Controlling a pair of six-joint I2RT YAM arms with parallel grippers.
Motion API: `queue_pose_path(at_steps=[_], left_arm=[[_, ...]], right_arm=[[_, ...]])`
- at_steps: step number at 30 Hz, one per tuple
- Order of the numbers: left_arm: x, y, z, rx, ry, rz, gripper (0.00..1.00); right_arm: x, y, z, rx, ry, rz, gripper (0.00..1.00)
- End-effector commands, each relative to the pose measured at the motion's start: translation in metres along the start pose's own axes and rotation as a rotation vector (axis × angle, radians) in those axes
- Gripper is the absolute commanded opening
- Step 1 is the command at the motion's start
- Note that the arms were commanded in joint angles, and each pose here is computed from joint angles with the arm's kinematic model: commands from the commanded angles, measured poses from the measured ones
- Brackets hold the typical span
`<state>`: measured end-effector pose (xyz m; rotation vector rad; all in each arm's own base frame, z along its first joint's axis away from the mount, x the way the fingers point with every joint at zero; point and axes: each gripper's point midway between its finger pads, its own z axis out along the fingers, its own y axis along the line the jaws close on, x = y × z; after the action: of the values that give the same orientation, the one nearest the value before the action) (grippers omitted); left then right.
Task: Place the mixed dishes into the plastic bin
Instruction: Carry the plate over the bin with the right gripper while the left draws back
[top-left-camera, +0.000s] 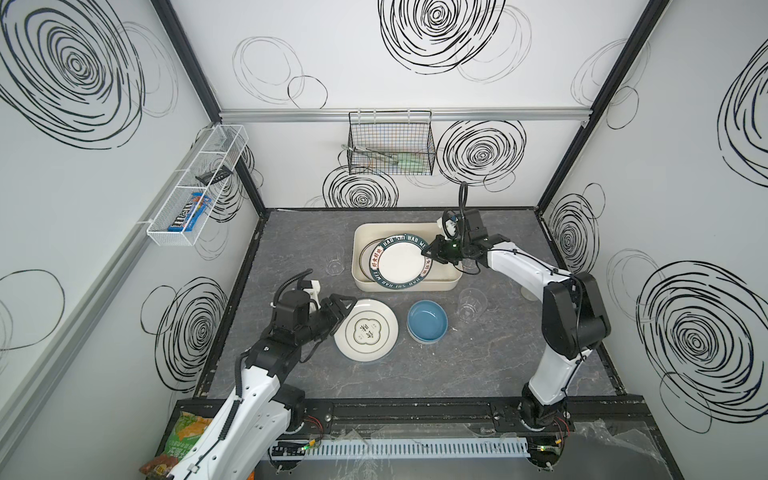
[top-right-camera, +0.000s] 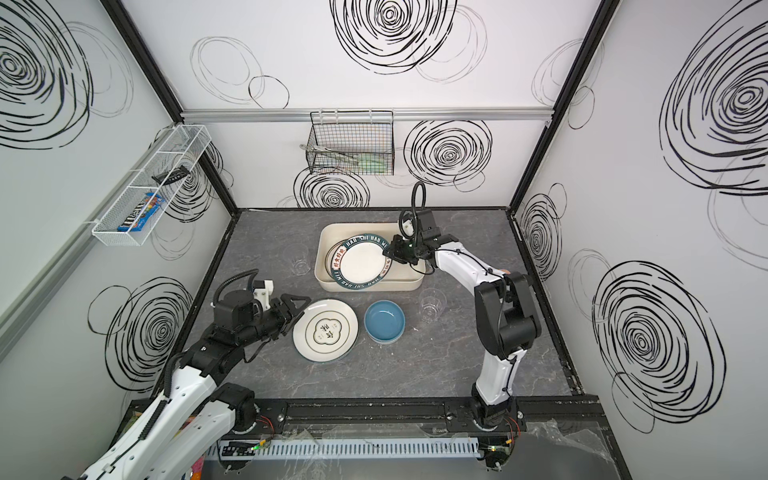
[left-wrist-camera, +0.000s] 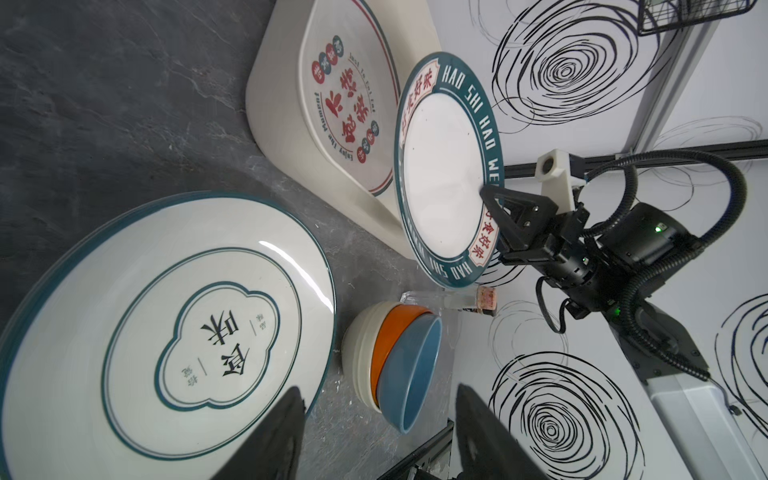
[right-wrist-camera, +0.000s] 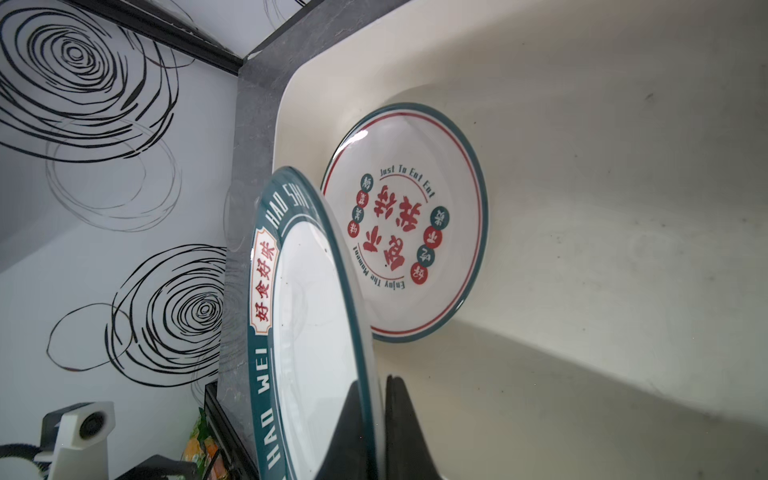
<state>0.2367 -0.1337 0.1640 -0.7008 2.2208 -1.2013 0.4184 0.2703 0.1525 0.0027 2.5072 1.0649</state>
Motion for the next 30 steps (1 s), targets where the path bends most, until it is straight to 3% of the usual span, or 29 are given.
queue_pose_path(at_steps=[1,16,30], left_arm=[[0.002,0.006,-0.001,-0.010,0.002,0.023,0.63],[0.008,0.020,0.002,-0.033,0.014,0.012,0.66],[0.009,0.029,0.004,-0.053,0.016,-0.001,0.66]], right_arm=[[-0.028,0.013,0.003,-0.043,-0.068,-0.001,0.02],[-0.041,-0.020,0.054,0.009,-0.069,0.080,0.02],[-0.045,-0.028,0.075,0.000,-0.076,0.109,0.02]])
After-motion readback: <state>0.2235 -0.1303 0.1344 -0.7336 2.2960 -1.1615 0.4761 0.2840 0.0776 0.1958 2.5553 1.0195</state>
